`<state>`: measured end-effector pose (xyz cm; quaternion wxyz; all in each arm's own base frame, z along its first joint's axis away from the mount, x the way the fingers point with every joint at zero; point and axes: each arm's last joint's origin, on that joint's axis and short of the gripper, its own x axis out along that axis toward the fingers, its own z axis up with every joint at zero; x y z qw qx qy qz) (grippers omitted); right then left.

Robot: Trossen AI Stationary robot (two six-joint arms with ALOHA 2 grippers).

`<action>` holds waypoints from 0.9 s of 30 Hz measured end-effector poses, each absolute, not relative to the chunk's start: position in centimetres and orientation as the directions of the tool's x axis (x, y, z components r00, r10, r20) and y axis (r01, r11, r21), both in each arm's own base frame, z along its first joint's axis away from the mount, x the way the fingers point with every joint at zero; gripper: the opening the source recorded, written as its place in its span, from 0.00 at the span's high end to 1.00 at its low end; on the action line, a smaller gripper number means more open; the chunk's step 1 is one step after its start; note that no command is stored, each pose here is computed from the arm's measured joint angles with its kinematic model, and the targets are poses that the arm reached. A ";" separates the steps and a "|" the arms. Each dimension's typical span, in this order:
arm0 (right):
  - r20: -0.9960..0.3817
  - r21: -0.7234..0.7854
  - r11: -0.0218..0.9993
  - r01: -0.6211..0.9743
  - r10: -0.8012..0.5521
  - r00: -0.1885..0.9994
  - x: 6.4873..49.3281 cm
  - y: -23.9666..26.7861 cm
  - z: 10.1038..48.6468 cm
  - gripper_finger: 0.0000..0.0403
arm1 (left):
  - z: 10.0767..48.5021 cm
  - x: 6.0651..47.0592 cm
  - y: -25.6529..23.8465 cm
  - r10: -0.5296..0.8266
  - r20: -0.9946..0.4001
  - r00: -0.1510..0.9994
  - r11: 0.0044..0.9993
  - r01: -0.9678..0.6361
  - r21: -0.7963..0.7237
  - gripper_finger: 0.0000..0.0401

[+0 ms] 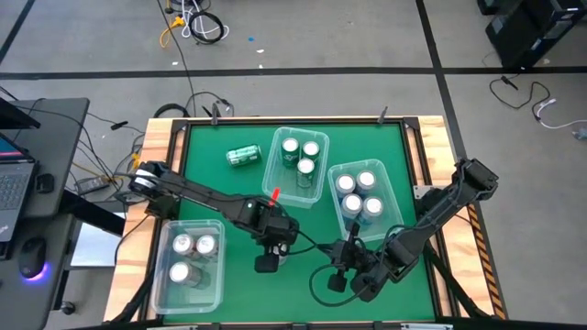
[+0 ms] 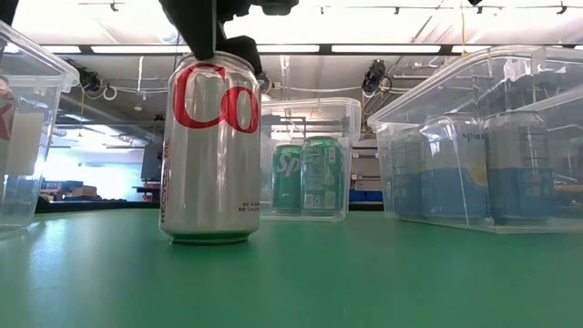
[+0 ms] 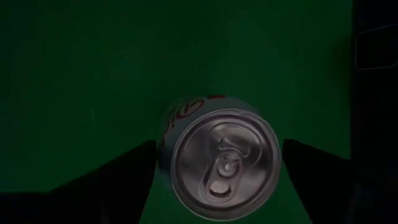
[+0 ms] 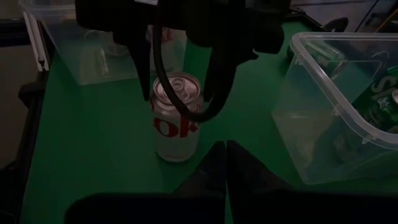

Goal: Sort soda cans
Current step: Put the silver soda can into the bottom left transparent bin

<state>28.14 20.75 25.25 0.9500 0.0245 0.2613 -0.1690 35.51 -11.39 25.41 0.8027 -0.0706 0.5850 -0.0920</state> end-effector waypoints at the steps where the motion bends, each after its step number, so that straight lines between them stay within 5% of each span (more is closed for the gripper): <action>1: -0.505 -0.042 0.942 0.334 -0.309 0.806 28.1 20.7 25.2 1.00 | 25.2 35.5 -11.4 -0.231 -0.926 0.298 0.973 0.064 -0.222 0.12; 14: -0.522 -0.035 0.931 0.363 -0.326 0.788 27.9 20.2 23.9 1.00 | 23.3 35.5 -11.4 -0.256 -0.914 0.316 0.967 0.075 -0.245 0.13; 21: -0.519 -0.032 0.932 0.362 -0.325 0.791 27.9 20.2 23.8 1.00 | 23.7 35.8 -11.4 -0.241 -0.909 0.340 0.970 0.065 -0.233 0.27; 27: -0.517 -0.030 0.932 0.361 -0.323 0.793 27.9 20.2 23.8 1.00 | 26.2 35.7 -11.3 -0.210 -0.928 0.308 0.977 0.085 -0.193 0.28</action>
